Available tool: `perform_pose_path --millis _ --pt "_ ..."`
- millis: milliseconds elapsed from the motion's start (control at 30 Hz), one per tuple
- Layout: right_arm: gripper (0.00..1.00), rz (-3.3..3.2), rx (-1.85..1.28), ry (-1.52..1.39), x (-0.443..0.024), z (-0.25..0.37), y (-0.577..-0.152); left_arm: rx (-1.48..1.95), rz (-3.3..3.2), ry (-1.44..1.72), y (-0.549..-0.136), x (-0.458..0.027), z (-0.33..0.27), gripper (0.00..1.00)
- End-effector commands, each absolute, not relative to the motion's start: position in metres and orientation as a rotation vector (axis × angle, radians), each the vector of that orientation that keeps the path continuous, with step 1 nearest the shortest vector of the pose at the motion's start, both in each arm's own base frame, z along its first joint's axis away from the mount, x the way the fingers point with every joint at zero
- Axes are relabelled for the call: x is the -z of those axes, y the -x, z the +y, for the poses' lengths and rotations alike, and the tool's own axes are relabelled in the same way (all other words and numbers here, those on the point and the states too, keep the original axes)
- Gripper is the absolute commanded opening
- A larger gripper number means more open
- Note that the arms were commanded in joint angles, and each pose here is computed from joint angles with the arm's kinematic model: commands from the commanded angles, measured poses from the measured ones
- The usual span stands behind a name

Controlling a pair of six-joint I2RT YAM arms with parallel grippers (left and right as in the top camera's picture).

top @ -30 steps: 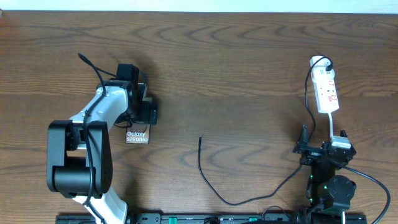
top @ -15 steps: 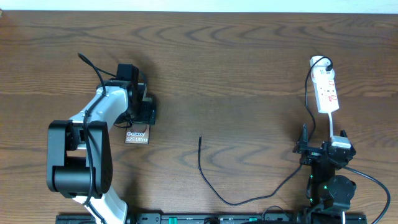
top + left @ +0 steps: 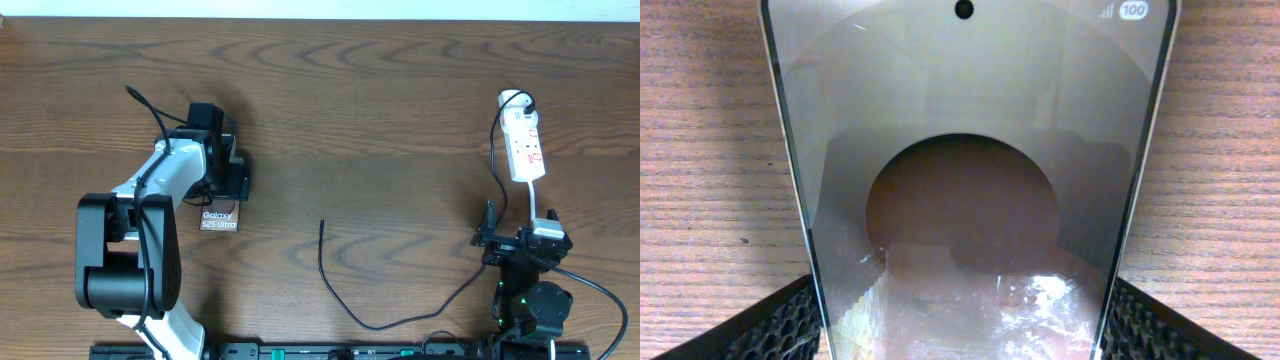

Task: Plug charger to phone and switch on socket
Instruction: 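Close the left gripper on the phone's edge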

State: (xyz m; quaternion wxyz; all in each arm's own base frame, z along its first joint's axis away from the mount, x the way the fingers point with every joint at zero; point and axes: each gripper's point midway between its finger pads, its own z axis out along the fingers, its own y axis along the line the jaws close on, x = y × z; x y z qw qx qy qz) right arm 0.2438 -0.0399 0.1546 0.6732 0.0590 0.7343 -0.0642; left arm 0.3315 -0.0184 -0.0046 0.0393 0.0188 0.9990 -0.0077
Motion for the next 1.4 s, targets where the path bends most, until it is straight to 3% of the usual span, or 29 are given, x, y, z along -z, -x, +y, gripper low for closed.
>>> perform_pose_path --millis 0,1133,1367 --pt "0.99 1.654 0.156 -0.13 -0.1541 -0.0408 -0.2434 0.013 3.125 -0.059 -0.3139 0.0187 -0.0169 0.83" --pt "0.99 1.654 0.156 -0.13 -0.1541 -0.0408 -0.2434 0.013 3.129 -0.058 -0.3131 0.0187 -0.0168 0.76" --pt "0.99 1.654 0.156 -0.13 -0.1541 -0.0408 -0.2434 0.013 3.129 -0.059 -0.3131 0.0187 -0.0168 0.67"
